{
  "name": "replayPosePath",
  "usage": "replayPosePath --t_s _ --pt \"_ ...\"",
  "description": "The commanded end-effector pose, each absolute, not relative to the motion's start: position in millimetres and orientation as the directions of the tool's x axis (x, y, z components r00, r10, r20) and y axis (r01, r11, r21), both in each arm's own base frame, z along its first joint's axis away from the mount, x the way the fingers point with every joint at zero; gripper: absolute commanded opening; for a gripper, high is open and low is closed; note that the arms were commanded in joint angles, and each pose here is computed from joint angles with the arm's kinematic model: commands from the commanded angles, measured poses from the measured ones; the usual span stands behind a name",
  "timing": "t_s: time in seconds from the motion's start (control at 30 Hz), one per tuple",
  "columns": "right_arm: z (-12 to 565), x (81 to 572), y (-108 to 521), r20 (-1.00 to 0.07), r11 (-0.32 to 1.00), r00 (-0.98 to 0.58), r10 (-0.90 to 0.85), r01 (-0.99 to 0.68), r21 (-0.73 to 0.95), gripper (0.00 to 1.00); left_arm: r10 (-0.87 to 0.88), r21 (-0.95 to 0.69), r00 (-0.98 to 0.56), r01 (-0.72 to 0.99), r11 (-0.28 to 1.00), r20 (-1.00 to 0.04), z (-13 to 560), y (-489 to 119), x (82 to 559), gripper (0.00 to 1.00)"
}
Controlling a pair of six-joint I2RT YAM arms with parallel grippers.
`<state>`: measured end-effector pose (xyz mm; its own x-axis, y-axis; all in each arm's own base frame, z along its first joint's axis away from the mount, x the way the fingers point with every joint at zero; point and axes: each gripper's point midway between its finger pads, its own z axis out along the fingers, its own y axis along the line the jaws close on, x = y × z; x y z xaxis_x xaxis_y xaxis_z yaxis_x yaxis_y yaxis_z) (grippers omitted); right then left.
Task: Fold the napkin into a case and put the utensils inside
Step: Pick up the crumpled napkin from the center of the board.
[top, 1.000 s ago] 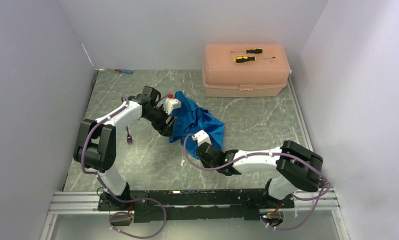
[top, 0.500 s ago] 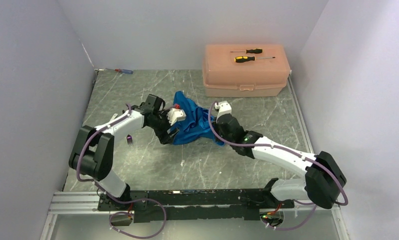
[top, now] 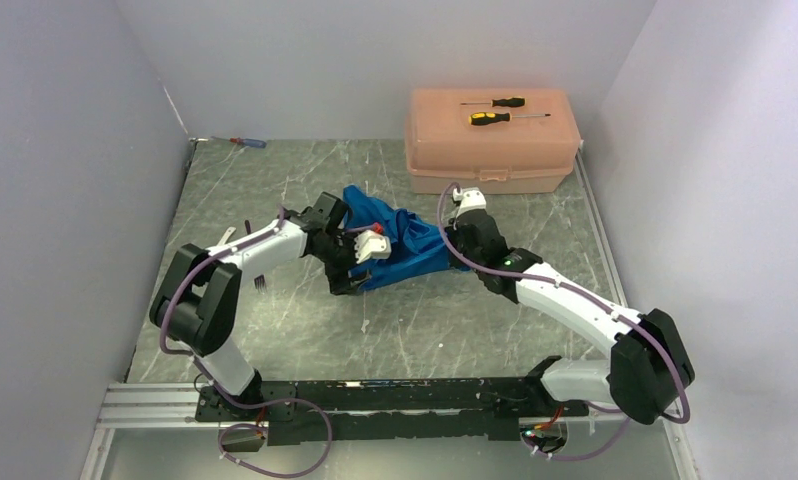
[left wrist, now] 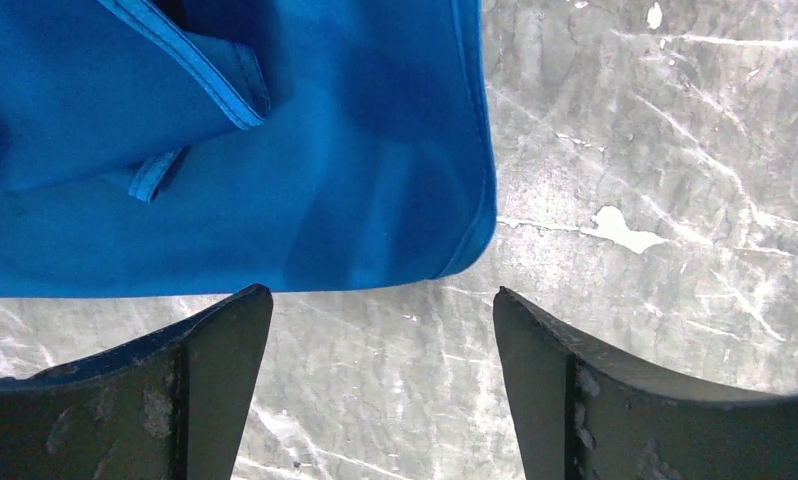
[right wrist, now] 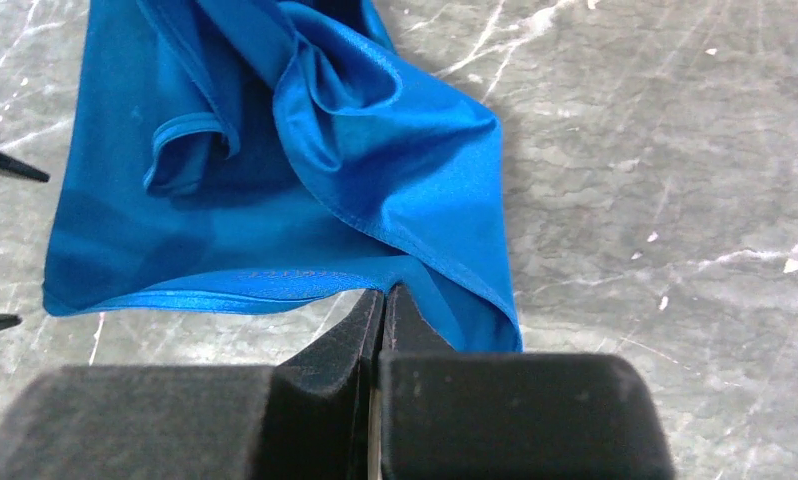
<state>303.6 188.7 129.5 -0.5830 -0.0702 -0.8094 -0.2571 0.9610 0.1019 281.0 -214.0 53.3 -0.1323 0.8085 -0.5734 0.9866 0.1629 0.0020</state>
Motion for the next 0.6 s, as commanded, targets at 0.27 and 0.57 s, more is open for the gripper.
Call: replayPosePath --t_s 0.27,0.57 --pt "159.4 337.2 187.4 -0.849 0.962 -0.529 -0.017 -0.239 0.130 0.00 0.775 -0.060 -0.170 0.984 0.168 -0.608 63.6 -243.1 275.8 0.88" --pt "171.4 354.7 179.5 -0.859 0.965 -0.511 0.022 -0.215 0.153 0.00 0.812 0.164 -0.188 0.931 0.327 -0.553 43.5 -237.3 322.4 0.78"
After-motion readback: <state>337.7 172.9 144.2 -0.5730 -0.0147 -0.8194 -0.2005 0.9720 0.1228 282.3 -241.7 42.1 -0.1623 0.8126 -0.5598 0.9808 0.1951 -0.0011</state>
